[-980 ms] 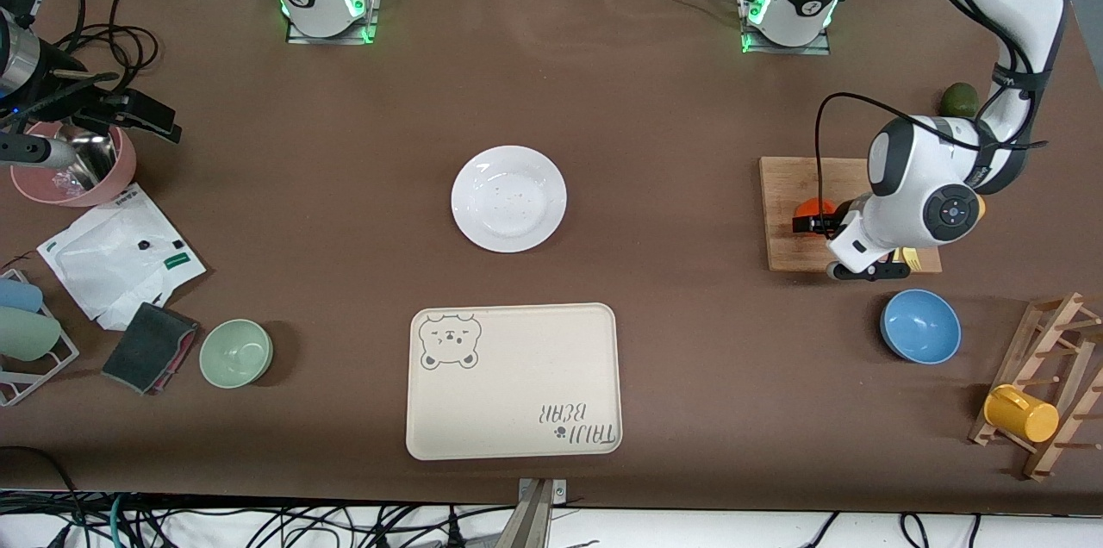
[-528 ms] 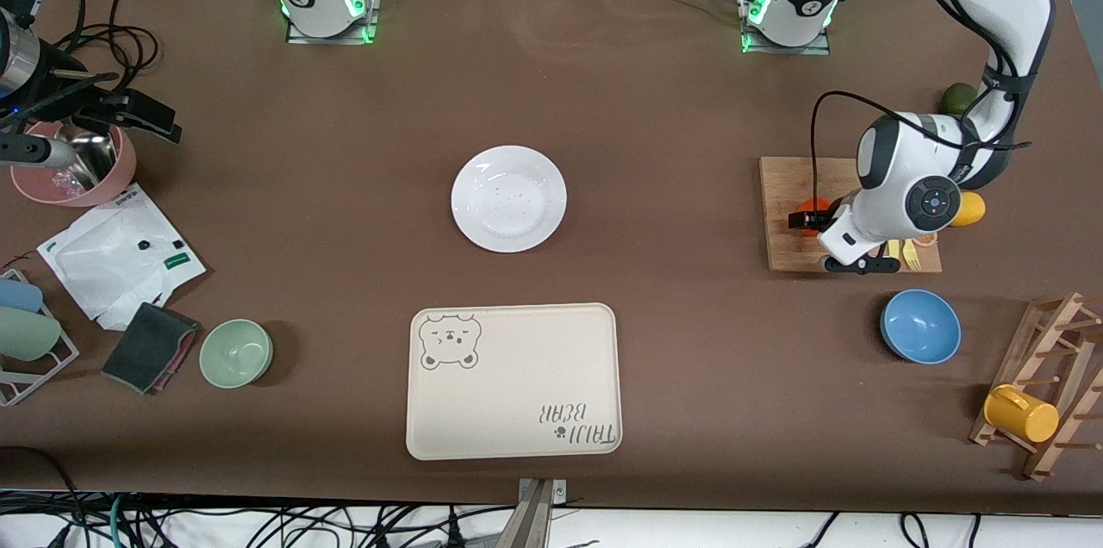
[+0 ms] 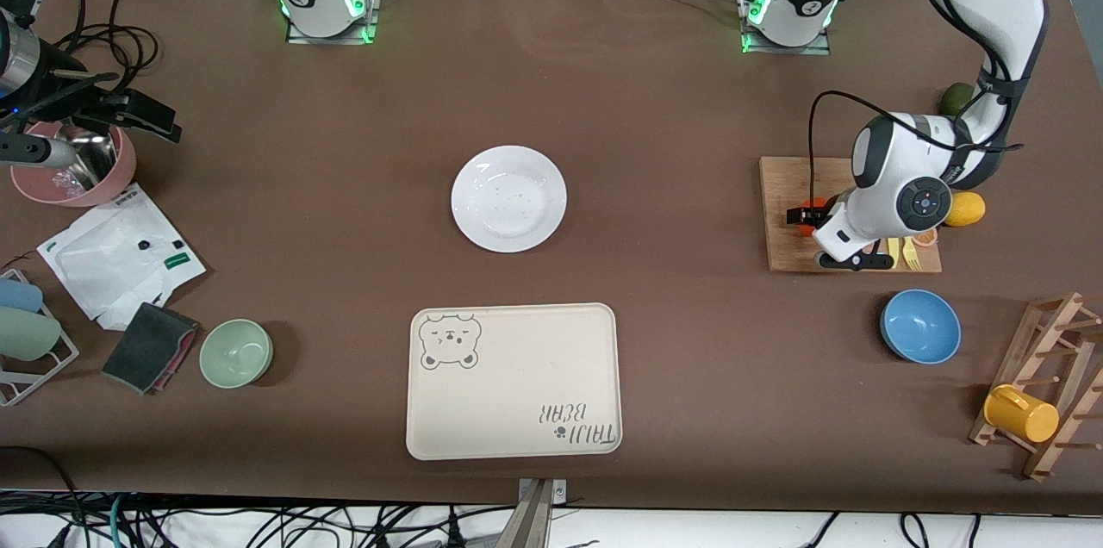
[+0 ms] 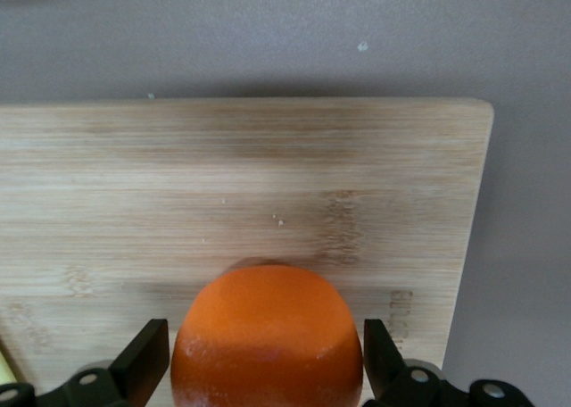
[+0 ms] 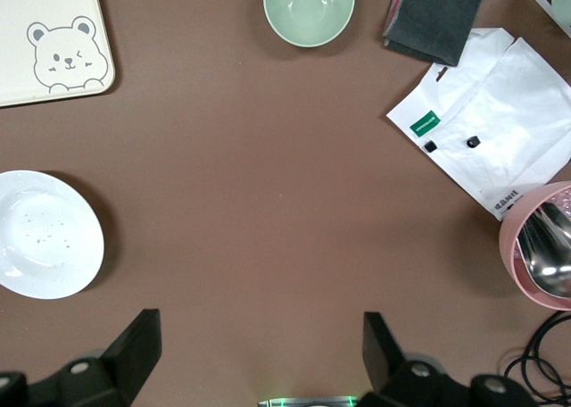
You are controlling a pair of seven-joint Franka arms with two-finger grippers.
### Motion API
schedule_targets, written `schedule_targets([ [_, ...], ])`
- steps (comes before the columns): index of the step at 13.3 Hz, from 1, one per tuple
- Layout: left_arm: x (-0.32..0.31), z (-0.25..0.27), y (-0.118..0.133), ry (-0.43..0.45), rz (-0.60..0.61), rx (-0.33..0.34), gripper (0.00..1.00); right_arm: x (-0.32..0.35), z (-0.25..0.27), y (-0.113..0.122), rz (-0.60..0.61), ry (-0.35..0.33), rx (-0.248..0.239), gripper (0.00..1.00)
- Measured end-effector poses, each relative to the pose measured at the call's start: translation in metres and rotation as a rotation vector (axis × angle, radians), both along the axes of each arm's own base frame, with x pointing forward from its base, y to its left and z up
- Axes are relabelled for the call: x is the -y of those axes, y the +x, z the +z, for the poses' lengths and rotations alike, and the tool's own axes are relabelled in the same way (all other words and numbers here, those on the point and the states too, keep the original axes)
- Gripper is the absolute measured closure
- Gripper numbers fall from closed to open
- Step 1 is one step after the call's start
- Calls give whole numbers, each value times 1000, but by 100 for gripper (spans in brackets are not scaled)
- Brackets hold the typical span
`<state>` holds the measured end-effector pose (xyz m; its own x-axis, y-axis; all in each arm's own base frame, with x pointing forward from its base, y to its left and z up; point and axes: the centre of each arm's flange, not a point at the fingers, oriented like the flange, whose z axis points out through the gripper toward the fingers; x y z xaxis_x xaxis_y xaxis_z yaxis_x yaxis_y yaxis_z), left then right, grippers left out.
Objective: Place orange and plate with both arms
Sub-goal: 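Close the left gripper on the orange and lift it, then carry the orange with the left gripper onto the white plate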
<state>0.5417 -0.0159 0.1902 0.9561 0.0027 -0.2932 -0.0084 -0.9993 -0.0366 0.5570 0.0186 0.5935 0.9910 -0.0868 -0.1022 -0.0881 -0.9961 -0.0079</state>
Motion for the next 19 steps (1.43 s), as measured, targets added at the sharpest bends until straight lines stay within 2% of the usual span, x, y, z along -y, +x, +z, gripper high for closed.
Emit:
schedule_targets([
  [2,0,2,1,0,0,4,20,0,0,0,0,0,0,0],
  [6,7,18,12,-17,13,-8,20,0,0,0,0,0,-1,0],
  [8,27,52,32,-62,30,-31,20,0,0,0,0,0,-1,0],
  [11,64,102,55,-153,76,-18,20,0,-1,0,0,0,-5,0],
  [13,100,113,58,-157,128,-10,20,0,-1,-1,1,0,-8,0],
  [16,186,116,49,-105,208,-12,20,-3,-4,0,7,-1,-16,0],
  [19,275,122,43,-58,347,5,20,-10,-12,3,19,-2,-28,0],
])
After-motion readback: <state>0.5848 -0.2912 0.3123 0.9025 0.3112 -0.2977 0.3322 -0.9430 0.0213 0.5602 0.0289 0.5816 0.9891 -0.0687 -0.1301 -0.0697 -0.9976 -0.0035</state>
